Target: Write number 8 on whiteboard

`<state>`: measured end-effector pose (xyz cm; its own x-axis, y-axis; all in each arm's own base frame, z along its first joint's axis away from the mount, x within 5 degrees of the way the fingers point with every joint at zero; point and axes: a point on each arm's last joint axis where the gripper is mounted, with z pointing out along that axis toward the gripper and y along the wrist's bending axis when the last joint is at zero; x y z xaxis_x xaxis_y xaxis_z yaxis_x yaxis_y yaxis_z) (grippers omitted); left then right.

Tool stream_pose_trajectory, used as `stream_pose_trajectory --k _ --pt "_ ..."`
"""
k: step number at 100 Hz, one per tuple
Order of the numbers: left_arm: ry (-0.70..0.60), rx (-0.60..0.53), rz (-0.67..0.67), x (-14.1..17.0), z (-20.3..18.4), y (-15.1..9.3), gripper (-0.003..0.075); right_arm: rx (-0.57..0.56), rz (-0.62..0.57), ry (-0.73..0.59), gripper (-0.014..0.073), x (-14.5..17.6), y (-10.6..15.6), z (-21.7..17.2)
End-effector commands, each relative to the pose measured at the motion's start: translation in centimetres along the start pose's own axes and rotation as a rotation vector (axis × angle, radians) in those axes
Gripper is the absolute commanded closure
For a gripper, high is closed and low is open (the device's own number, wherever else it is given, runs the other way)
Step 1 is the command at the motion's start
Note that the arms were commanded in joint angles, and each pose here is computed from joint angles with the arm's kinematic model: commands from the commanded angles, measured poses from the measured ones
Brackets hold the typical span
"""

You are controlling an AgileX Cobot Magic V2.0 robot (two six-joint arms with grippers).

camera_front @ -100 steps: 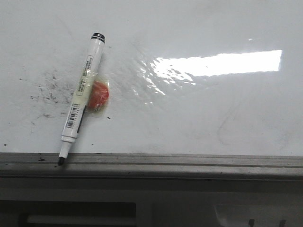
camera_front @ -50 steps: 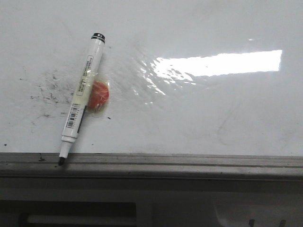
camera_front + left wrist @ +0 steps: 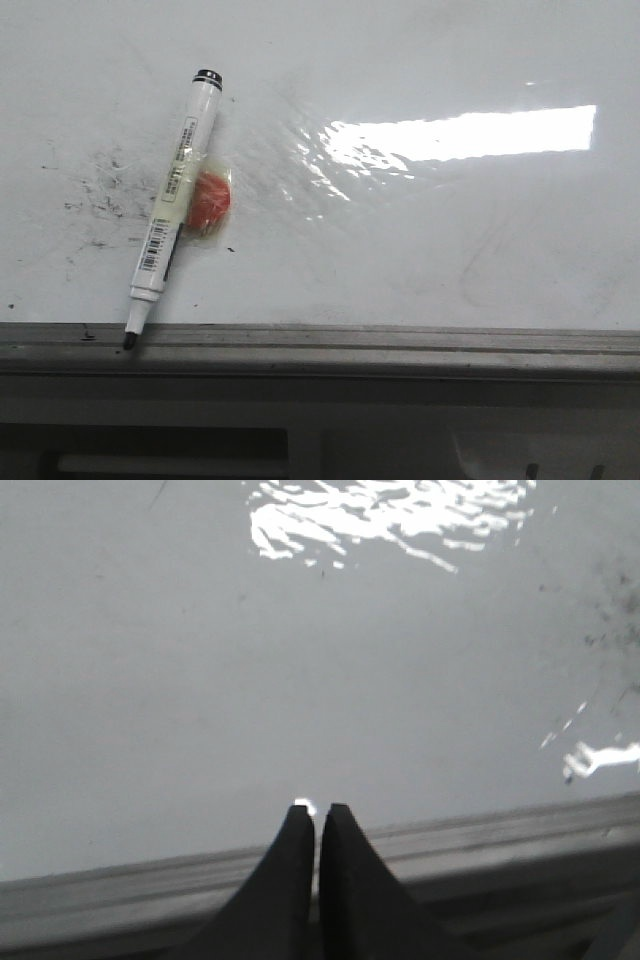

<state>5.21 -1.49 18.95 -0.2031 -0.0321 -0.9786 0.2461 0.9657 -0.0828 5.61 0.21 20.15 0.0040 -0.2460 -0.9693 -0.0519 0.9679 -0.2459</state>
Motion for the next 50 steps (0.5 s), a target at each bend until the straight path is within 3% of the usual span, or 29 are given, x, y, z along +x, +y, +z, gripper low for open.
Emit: stream_pose_trajectory --k 1,6,14,26,33,41,50 --pt "-0.18 0.031 -0.165 -0.6 0.0 -0.1 0.0741 0.013 0.109 -0.224 0.0658 -1.6 -0.1 -0.3" --pt "-0.264 0.043 -0.288 -1.4 -0.2 0.0 0.0741 0.014 0.305 -0.247 0.0658 -1.8 -0.3 -0.4" --pt "-0.351 0.049 -0.463 -2.1 -0.4 0.4 0.0741 0.017 0.505 -0.242 0.0658 -1.7 -0.6 -0.4" --pt "-0.381 0.064 -0.757 -2.3 -0.5 0.8 0.0741 0.019 0.699 -0.24 0.0658 -1.6 -0.8 -0.4" --pt "-0.379 0.068 -0.801 -2.3 -0.5 0.8 0.0741 0.008 0.782 -0.246 0.0658 -2.3 -1.0 -0.5" --pt "-0.331 0.103 -0.745 -3.0 -0.7 0.2 0.0741 -0.05 0.749 -0.21 0.0658 -4.4 -0.9 -1.0" --pt "-0.265 0.133 -0.64 -4.6 -0.9 -0.6 0.0741 -0.099 0.551 -0.111 0.0658 -6.8 -0.8 -1.5"
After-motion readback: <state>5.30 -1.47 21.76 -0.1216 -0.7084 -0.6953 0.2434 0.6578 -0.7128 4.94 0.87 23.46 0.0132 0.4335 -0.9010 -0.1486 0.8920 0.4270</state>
